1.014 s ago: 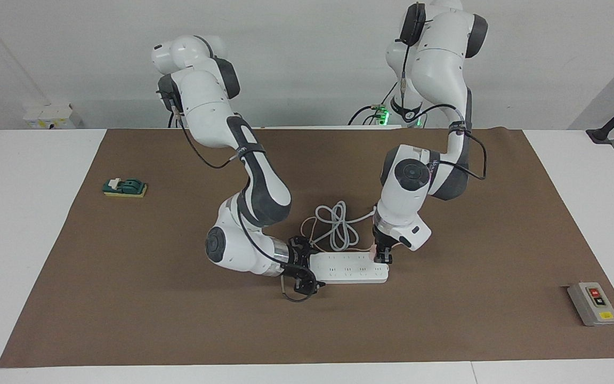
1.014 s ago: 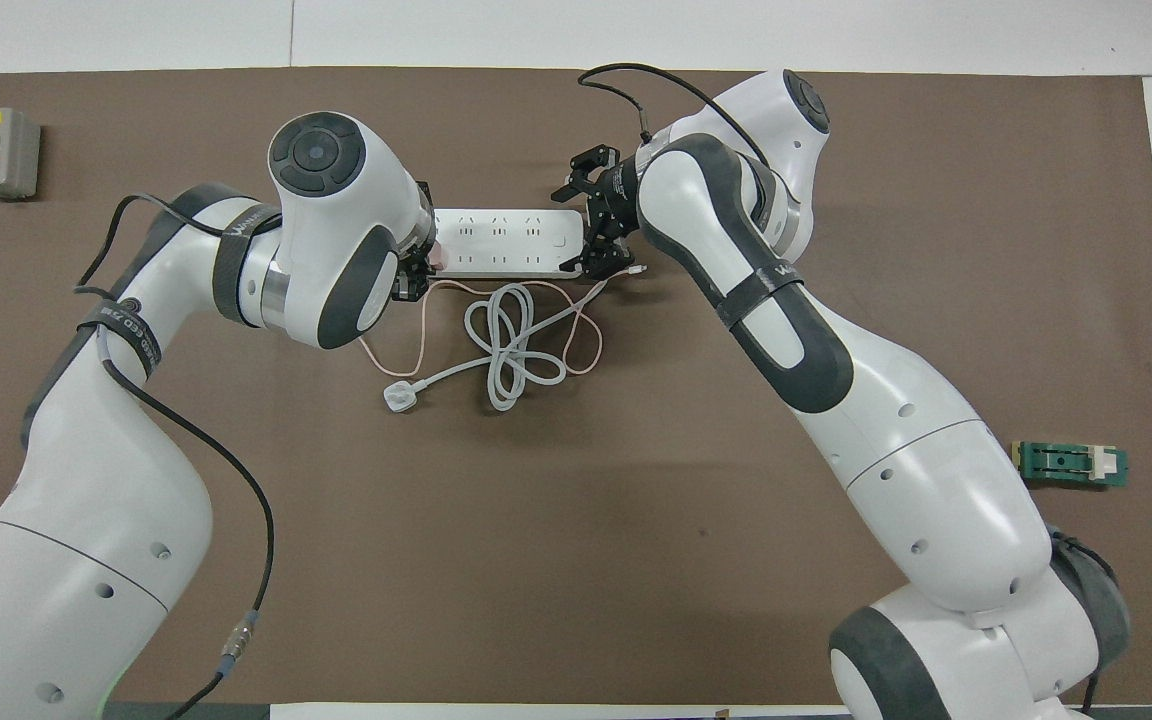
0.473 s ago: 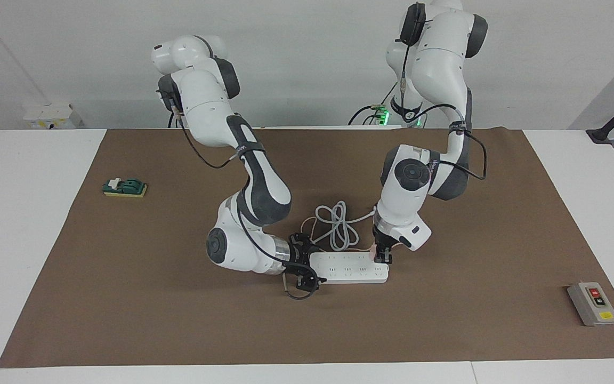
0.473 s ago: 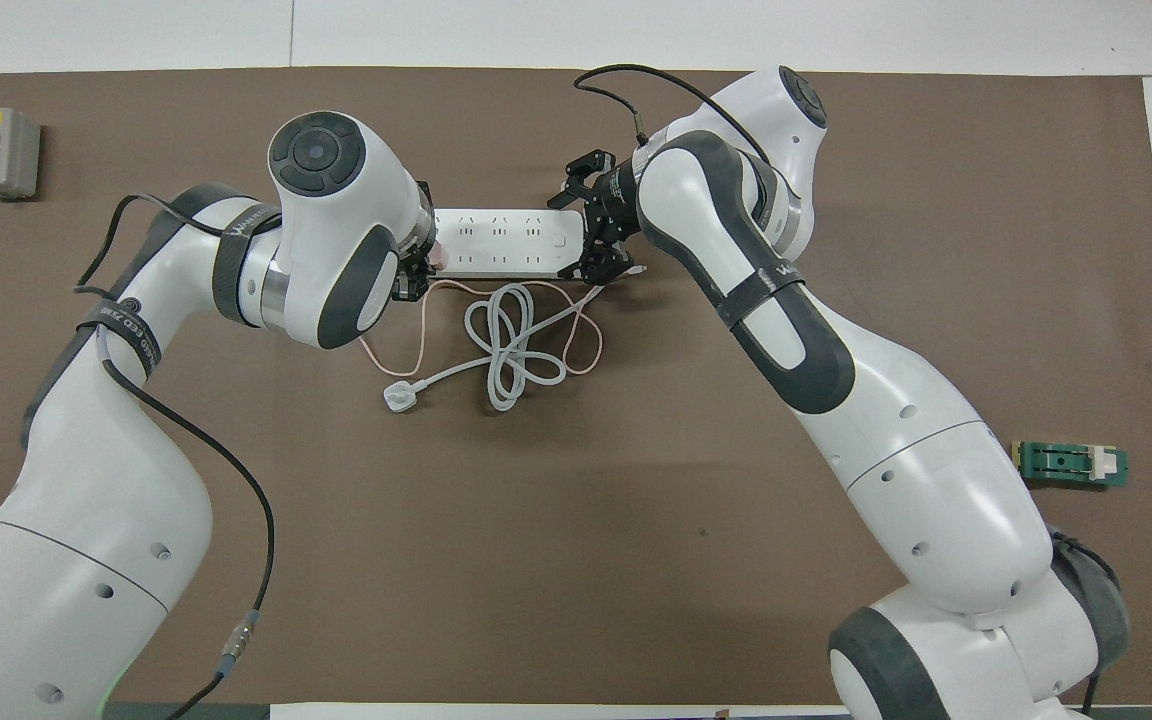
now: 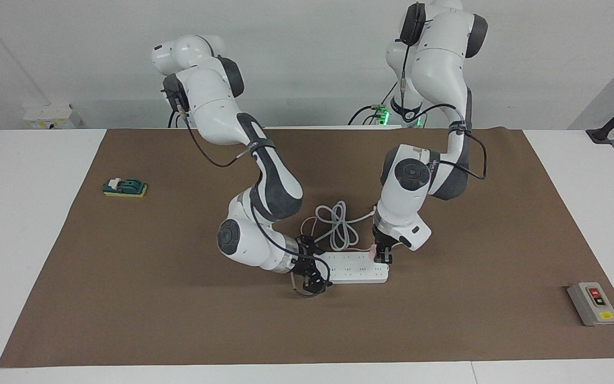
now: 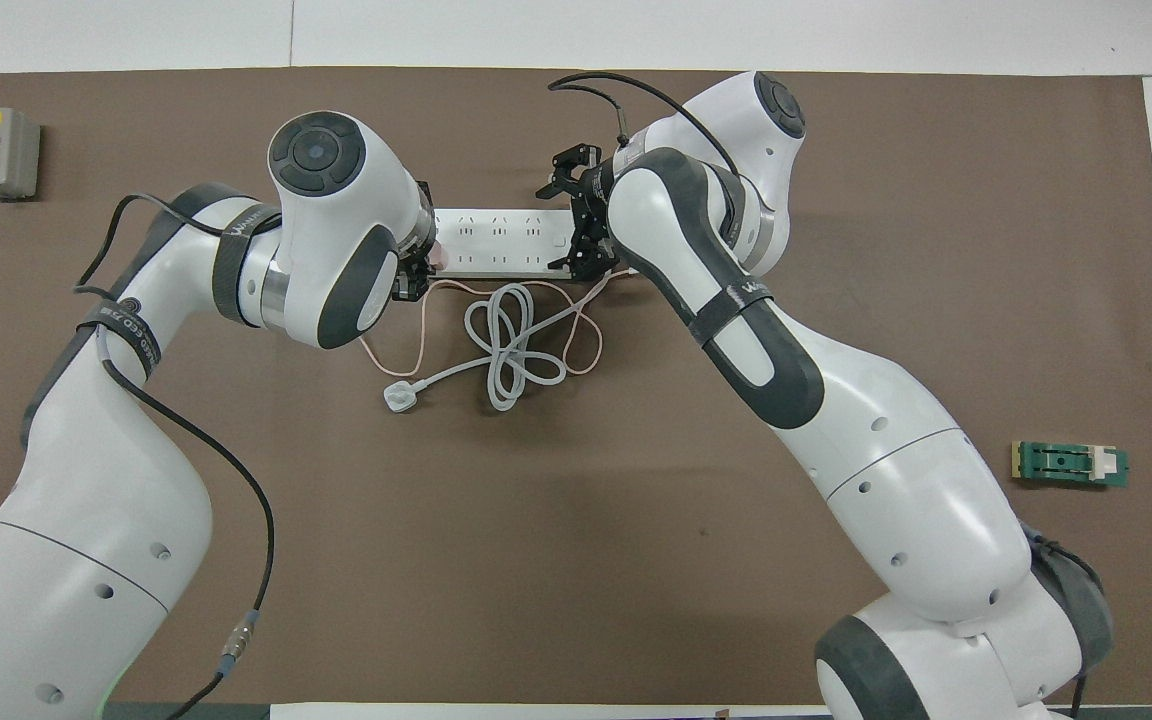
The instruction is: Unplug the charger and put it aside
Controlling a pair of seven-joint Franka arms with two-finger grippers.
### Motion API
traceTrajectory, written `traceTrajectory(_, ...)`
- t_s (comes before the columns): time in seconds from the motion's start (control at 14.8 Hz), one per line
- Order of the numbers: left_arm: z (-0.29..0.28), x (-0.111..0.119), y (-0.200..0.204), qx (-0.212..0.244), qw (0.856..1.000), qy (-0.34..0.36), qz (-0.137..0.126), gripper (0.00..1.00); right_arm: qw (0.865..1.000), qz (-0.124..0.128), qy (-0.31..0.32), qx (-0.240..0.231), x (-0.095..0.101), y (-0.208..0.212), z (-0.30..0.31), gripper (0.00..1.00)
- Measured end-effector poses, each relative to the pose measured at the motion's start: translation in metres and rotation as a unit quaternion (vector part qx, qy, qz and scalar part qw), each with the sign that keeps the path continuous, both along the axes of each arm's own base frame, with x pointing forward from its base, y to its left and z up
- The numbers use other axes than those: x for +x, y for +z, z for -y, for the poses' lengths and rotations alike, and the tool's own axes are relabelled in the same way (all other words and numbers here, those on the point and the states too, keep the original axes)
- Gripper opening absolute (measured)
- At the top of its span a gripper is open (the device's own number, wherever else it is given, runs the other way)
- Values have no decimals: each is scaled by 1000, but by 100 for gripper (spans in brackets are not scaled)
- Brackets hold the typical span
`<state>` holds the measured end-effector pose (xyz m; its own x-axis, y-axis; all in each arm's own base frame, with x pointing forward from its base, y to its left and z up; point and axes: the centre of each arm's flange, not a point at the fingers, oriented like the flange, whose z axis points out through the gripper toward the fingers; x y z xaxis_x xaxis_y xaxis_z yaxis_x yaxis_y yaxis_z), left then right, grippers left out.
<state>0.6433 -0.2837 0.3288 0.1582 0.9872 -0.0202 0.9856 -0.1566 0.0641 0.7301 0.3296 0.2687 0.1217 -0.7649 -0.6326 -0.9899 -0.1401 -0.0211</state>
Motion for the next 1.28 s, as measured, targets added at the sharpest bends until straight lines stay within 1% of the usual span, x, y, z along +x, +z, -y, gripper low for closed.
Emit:
traceTrajectory(0.27, 0, 0, 0, 0, 1000, 0, 0, 29, 1000, 9, -6, 1, 2, -1, 1, 100)
traceTrajectory(0.54, 0, 0, 1, 0, 1000, 0, 0, 29, 1000, 21, -6, 1, 4, -19, 1, 100)
traceTrajectory(0.81, 0, 0, 1, 0, 1000, 1, 0, 29, 1000, 22, -5, 1, 4, -19, 1, 100)
traceTrajectory(0.88, 0, 0, 1, 0, 1000, 1, 0, 29, 1000, 19, -3, 3, 4, -19, 1, 100)
traceTrajectory(1.08, 0, 0, 1, 0, 1000, 1, 0, 29, 1000, -8, 5, 6, 4, -15, 12, 100)
traceTrajectory(1.28, 0, 0, 1, 0, 1000, 1, 0, 29, 1000, -15, -13, 9, 9, 1, 19, 100)
